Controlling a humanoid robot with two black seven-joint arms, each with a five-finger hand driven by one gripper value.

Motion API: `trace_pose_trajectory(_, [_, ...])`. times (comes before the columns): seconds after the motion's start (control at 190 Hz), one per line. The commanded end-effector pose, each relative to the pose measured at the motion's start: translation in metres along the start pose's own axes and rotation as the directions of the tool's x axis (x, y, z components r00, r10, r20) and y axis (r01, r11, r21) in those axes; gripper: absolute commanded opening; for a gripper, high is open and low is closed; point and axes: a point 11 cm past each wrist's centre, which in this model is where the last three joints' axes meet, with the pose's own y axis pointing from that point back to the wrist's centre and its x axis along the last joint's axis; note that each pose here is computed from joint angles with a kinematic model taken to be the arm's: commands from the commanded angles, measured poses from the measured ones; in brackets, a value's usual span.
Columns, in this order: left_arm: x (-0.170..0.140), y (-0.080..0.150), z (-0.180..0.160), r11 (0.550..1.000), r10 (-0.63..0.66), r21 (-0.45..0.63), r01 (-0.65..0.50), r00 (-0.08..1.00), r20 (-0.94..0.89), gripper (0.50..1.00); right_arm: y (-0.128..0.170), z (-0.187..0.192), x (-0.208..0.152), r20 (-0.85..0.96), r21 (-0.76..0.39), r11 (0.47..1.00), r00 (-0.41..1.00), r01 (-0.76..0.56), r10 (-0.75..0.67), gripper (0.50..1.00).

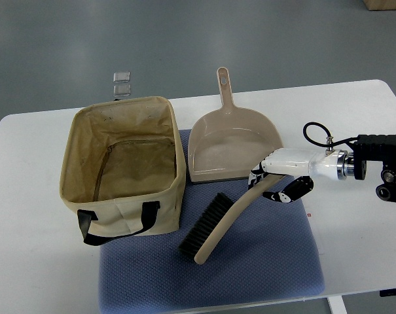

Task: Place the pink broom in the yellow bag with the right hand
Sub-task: 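Close the right hand fingers around the brush handle, then lift the brush with the right hand over the dustpan toward the bag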

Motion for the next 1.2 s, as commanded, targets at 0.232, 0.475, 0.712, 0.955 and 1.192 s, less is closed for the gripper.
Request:
trace_pose_trajectory(0.232, [0.0,0.0,0.0,1.0,0.0,0.0,0.0,1.0,0.0,1.0,0.04,0.017,0.051,0.036,-0.056,0.993,0.994,-0.104,0.106,0.5])
trace_pose_trajectory(0.475, [0.001,0.0,0.0,1.0,0.001,0.0,-0.001,1.0,0.0,1.0,0.085,0.029,0.106,0.067,-0.123,0.973,0.977,-0.194,0.203,0.5])
trace_pose_trajectory(0.712, [0.0,0.0,0.0,1.0,0.0,0.0,0.0,1.0,0.0,1.0,0.121,0.043,0.154,0.06,-0.188,0.943,0.955,-0.275,0.29,0.5])
trace_pose_trajectory(0.955, [0.0,0.0,0.0,1.0,0.0,0.0,0.0,1.0,-0.001,1.0,0.108,0.019,0.206,0.016,-0.117,0.934,0.94,-0.337,0.341,0.5])
trace_pose_trajectory(1.192, [0.0,0.0,0.0,1.0,0.0,0.0,0.0,1.0,0.0,1.0,0.023,-0.015,0.241,-0.002,-0.005,0.947,0.947,-0.321,0.321,0.5])
